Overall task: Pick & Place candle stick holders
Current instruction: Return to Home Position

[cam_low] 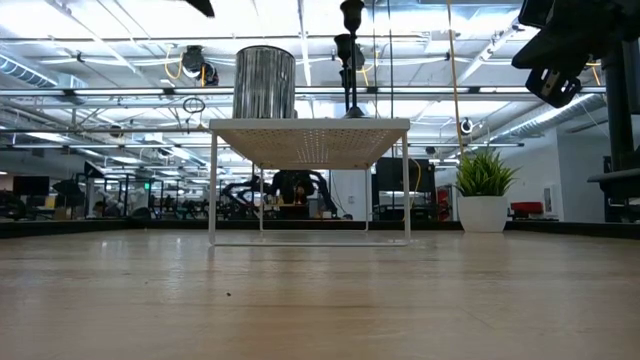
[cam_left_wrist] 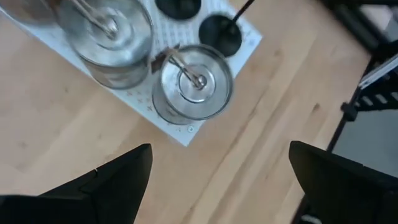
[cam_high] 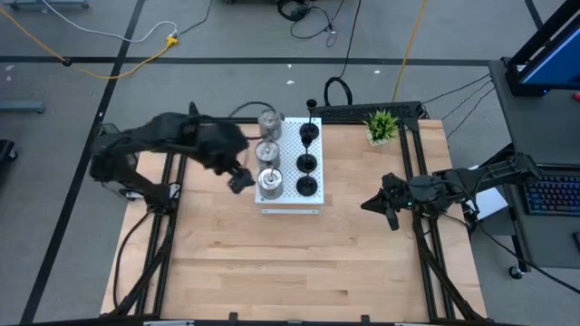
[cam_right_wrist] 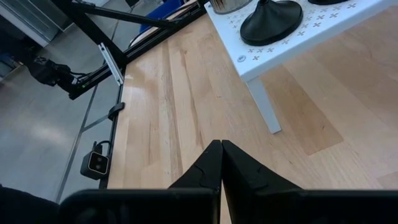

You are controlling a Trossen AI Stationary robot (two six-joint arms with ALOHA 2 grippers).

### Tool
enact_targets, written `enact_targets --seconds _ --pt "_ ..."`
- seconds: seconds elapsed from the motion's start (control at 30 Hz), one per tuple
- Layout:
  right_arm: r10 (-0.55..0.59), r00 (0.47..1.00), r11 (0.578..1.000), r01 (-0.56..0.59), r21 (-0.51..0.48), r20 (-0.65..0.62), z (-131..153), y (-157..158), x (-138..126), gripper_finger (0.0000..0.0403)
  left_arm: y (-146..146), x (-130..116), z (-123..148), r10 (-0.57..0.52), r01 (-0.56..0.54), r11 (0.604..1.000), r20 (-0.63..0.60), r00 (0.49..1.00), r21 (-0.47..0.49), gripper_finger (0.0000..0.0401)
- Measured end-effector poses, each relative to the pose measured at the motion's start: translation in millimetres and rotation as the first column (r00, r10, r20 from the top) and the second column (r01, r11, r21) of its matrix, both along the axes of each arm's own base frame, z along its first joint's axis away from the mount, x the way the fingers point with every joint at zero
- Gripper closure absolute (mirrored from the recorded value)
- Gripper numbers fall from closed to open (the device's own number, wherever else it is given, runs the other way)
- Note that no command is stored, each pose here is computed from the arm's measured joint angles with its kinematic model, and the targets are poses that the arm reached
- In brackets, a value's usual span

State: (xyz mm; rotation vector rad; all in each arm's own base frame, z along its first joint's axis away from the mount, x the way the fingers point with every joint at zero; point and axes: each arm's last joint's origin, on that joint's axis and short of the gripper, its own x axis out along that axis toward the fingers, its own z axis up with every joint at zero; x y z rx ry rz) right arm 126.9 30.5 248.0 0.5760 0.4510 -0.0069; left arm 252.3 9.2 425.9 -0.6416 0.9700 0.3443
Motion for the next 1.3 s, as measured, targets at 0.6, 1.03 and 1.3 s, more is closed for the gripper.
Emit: enact_targets --seconds 0.6,1.03,1.3 --pt "0.028 0.999 0.996 -0.030 -0.085 -0.027 -3 -1 -1 0.0403 -65 -82 -15 -0.091 0.006 0.974 0.365 0.927 0.228 0.0021" --pt "0.057 0.998 0.988 -0.052 -0.142 0.035 3 -2 -4 0.0403 -79 -92 -136 -0.216 0.105 0.974 0.683 0.698 0.201 0.0025" --pt "-0.014 0.989 0.990 0.035 -0.139 0.149 13 -13 -36 0.0403 -60 -127 -144 -0.271 0.082 0.958 0.779 0.565 0.274 0.0030"
